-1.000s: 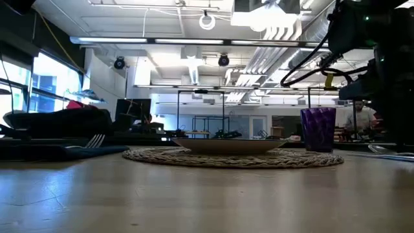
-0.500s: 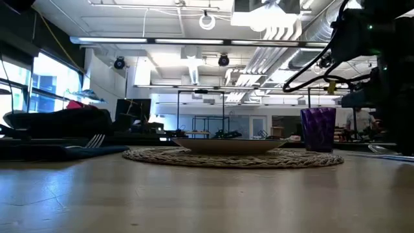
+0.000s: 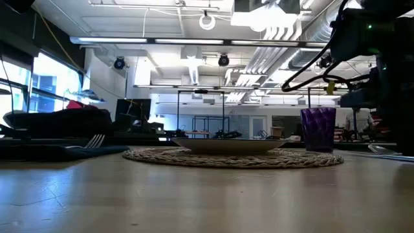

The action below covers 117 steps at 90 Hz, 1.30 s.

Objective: Set table place
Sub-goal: Put the table knife to the left of the silver spoon

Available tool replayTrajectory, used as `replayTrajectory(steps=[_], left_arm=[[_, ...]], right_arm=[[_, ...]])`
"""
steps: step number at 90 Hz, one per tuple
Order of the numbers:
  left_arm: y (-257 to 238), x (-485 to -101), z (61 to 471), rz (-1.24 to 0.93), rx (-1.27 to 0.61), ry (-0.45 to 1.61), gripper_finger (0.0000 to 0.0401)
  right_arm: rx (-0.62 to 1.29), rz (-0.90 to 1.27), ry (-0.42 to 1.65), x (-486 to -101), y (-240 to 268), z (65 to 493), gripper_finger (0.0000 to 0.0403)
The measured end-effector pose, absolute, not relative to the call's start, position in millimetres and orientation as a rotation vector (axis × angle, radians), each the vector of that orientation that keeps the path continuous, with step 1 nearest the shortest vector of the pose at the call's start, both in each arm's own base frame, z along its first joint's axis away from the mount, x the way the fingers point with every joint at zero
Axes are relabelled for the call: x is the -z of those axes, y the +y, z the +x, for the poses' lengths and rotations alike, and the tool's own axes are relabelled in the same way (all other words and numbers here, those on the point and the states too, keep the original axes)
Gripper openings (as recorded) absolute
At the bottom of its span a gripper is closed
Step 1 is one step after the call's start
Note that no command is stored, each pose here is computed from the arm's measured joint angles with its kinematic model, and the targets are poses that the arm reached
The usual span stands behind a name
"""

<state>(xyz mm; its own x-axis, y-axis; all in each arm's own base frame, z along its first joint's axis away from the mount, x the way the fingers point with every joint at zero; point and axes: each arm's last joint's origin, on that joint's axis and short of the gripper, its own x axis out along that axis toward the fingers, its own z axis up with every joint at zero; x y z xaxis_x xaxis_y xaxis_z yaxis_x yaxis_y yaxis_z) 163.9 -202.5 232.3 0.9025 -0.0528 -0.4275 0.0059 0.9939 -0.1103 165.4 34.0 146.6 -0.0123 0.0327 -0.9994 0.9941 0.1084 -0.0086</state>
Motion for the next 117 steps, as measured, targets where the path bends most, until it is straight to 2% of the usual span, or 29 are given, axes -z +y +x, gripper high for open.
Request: replayTrajectory(steps=[34, 50, 77, 117], left_arm=[[-202, -232, 164, -0.107, 0.030, 0.445, 0.0129], [-202, -232, 164, -0.106, 0.025, 0.441, 0.0129], [-202, -232, 164, -0.106, 0.025, 0.441, 0.0129], [-203, -232, 164, -0.105, 0.026, 0.441, 0.0129]], right_arm=[[1.135, 1.103, 1.282, -150, 32, 161, 0.0000], [1.215, 1.077, 1.315, -153, 30, 151, 0.0000], [1.240, 1.009, 1.264, -146, 29, 158, 0.0000], [1.228, 0.966, 1.297, -135, 30, 164, 0.0000]])
